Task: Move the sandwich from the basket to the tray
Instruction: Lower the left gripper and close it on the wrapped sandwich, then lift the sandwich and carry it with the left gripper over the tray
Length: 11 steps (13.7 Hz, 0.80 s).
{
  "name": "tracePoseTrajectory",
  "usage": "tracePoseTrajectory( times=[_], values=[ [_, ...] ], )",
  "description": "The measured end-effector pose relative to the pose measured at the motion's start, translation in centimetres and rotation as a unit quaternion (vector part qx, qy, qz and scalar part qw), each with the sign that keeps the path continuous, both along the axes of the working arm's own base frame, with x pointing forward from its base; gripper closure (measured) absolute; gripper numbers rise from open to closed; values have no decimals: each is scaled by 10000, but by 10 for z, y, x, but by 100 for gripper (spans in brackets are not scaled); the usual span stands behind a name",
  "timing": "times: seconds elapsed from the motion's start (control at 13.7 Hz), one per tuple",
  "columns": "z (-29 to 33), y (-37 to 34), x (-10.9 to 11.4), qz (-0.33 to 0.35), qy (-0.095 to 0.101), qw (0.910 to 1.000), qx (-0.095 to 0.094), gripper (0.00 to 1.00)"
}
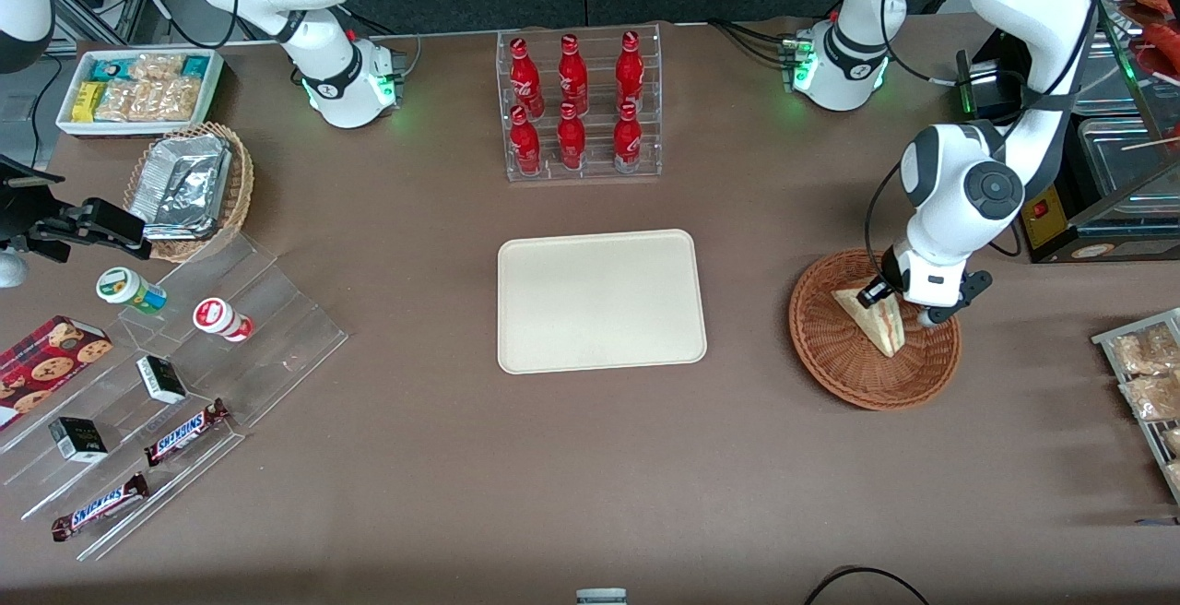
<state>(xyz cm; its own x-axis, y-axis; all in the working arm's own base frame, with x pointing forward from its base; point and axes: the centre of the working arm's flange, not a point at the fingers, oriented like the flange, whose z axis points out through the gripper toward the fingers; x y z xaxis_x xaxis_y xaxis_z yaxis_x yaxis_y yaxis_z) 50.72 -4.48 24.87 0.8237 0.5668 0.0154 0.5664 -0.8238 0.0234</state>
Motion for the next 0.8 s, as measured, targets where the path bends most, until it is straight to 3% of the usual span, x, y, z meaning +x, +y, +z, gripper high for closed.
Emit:
tracePoseTrajectory(
  times=[0.15, 0.37, 0.8],
  values=[
    [-1, 0, -1, -1, 42, 10000, 3, 81],
    [7, -4, 7, -30, 94, 10000, 6, 81],
    [99, -56, 61, -455, 570, 9973, 36, 85]
  ],
)
